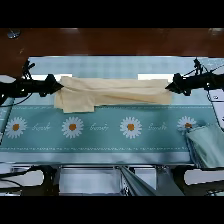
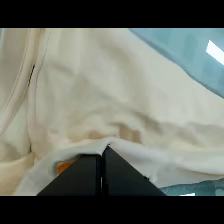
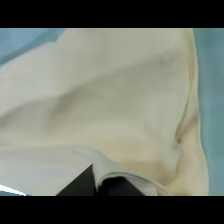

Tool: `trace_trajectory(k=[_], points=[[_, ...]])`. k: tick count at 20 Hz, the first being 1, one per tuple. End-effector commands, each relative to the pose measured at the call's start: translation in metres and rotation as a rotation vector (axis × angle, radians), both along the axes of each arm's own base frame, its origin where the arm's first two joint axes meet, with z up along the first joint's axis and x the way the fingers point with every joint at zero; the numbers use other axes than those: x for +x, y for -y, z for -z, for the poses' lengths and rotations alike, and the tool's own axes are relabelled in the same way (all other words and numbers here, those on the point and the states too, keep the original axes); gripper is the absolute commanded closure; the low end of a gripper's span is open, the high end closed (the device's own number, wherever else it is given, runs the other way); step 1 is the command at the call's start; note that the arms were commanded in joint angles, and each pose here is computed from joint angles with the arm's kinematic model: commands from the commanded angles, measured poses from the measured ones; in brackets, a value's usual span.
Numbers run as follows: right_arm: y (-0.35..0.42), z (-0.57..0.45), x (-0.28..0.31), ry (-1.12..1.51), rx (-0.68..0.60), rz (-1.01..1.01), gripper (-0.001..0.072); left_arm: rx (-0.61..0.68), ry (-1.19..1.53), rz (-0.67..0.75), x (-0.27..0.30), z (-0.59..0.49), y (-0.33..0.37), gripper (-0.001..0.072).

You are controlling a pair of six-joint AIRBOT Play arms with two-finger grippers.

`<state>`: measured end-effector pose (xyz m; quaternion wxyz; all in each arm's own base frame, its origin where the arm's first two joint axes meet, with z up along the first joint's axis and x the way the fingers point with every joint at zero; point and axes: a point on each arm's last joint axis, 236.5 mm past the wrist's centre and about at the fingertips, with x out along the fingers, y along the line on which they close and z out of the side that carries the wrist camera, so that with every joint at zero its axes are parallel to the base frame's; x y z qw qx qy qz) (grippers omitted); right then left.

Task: Fold the shirts.

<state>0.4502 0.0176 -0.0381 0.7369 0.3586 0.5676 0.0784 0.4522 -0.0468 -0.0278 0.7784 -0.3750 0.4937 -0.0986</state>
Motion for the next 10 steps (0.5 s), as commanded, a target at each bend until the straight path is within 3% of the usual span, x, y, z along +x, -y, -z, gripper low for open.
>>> trace_trajectory(k=[1,10], points=[[0.007,0.001,0.04,0.024,0.021,0.031,0.0679,-0.055,-0.045,0.05,0.042,0.012,0.008,0.0684],[0.003,0.017,0.091,0.058,0.129,0.079,0.0679,-0.057,-0.068,0.086,0.082,0.035,0.011,0.0684]])
